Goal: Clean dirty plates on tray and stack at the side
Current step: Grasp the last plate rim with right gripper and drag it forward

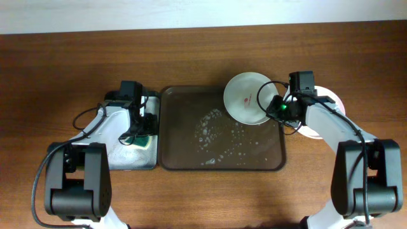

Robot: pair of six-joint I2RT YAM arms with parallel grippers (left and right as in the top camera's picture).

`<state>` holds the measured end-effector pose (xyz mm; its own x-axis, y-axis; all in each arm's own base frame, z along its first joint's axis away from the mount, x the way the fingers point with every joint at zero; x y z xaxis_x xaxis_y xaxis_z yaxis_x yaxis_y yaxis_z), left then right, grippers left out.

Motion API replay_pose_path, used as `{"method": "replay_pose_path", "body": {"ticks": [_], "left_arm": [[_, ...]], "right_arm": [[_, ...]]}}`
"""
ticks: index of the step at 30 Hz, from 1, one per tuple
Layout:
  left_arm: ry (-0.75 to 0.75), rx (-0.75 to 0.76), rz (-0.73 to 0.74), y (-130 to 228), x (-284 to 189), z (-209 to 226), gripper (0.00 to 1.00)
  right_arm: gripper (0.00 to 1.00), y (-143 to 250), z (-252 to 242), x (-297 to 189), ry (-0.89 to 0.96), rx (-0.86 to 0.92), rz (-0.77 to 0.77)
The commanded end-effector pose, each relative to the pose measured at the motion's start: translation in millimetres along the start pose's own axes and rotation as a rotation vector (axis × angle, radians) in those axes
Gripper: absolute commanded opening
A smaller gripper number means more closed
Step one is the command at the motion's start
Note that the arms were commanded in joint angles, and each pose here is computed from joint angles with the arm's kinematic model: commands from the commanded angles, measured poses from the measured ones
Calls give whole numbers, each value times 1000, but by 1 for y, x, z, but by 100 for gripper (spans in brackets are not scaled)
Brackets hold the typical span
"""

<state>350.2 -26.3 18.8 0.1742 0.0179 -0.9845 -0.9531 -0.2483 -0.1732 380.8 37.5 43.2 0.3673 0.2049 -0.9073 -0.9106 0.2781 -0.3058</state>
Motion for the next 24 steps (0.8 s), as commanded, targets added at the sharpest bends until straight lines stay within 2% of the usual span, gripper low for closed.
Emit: {"method": "replay_pose_path", "body": {"ticks": [1,8,12,14,18,24], "left_arm": [[-3,2,67,17,15,3,82],[-2,2,66,17,15,3,82],[-2,2,66,17,15,3,82],[-2,2,66,17,15,3,82],[-2,2,66,17,15,3,82],[-2,2,66,17,15,3,82]], "right_arm": [[39,16,-7,22,21,41,67],[21,21,3,28,-51,34,100],[14,25,16,26,-141,-26,127],[4,30,23,23,-193,-45,148],[4,40,28,18,-227,-50,193],[4,61,53,18,-269,-151,254]]}}
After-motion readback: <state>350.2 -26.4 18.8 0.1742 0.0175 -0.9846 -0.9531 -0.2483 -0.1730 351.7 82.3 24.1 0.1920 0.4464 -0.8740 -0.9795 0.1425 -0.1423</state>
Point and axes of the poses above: each gripper's point midway between its finger pads, its own x axis out along the fingers, its own z axis along the line the jaws close on, y = z × x, the point moved 2 cm from there along -x, back along the fingers, and after that the axes turned 10 degrees about -x, right-handed, at the moved point
